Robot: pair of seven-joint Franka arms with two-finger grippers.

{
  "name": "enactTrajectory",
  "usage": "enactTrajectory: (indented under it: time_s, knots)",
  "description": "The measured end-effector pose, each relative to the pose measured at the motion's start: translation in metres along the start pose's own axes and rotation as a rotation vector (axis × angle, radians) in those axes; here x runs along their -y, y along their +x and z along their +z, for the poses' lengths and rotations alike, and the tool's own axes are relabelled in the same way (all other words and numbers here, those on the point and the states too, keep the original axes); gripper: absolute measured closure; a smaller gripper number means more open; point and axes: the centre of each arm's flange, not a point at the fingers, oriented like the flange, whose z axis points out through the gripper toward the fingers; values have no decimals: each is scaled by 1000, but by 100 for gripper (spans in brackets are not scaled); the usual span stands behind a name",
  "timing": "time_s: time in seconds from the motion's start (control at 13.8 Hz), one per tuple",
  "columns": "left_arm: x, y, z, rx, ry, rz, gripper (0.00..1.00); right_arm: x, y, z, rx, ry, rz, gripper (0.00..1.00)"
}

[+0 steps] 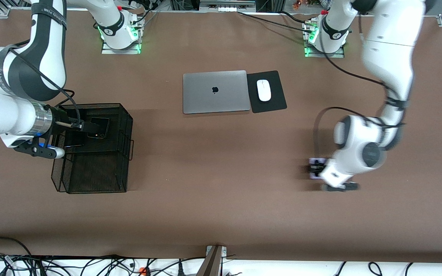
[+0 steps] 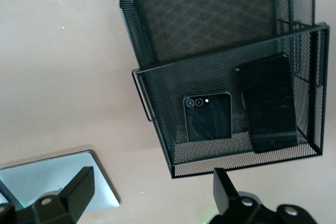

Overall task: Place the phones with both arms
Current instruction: 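Lift the white flip phone with the left gripper while the right gripper releases, then carry the white flip phone to the table middle and set it down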

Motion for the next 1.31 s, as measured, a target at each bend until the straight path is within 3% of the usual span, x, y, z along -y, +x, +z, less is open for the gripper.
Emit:
enactTrajectory:
  time_s: [0.36, 0.73, 1.31]
  knots:
    - [-142, -53, 5, -27, -4, -114, 15, 6, 9, 0, -74, -16, -51, 0]
    - [-258, -92, 17, -75, -50, -133, 15, 17, 10, 10, -78, -30, -64, 0]
    - [-329, -128, 54, -149, -107, -37, 15, 17, 10, 10, -79, -30, -63, 0]
